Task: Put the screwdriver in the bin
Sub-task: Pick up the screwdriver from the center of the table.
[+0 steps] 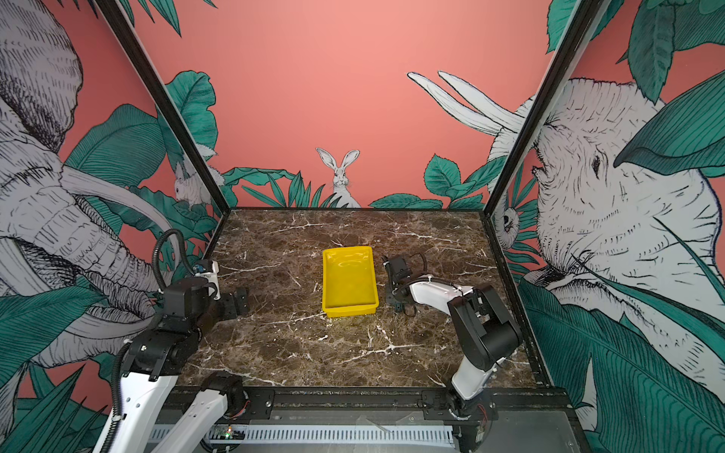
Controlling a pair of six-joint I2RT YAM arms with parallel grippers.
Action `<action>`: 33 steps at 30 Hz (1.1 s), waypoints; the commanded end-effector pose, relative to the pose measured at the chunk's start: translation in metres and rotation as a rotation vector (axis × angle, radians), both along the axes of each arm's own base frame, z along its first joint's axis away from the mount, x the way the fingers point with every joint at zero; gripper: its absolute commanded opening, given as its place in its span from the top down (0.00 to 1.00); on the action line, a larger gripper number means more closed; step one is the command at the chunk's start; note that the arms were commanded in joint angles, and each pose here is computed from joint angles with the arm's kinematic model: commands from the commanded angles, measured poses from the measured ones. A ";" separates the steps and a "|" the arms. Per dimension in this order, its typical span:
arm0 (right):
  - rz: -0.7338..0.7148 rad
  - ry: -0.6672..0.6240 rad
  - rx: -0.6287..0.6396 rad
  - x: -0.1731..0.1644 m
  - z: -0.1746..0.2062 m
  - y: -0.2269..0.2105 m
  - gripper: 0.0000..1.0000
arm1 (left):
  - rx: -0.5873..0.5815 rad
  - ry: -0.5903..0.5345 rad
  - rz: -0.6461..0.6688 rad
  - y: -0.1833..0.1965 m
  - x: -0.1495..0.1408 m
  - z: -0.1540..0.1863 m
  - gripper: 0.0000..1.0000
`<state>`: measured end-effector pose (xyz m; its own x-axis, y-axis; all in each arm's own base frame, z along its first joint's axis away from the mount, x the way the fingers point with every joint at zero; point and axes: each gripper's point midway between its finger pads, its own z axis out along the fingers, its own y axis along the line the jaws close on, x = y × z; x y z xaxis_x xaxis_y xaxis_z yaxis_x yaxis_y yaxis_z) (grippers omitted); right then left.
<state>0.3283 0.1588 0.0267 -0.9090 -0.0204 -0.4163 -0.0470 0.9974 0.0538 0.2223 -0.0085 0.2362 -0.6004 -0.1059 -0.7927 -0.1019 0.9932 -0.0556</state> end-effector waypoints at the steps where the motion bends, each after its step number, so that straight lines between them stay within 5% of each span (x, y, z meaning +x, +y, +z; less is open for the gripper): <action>1: -0.013 -0.036 -0.007 0.001 0.015 -0.003 0.77 | 0.004 -0.016 -0.008 -0.001 0.007 -0.001 0.00; 22: 0.070 -0.160 -0.132 -0.006 0.102 -0.029 0.77 | 0.000 0.002 -0.008 -0.002 0.007 -0.013 0.00; 33: 0.154 -0.220 -0.062 0.007 0.157 -0.004 0.76 | 0.010 -0.009 -0.014 -0.002 0.009 -0.007 0.00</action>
<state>0.3316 0.1424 0.1665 -0.7970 -0.1559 -0.5835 -0.1566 0.9864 -0.0497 0.2300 -0.0124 0.2224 -0.6096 -0.0927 -0.7873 -0.0838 0.9951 -0.0522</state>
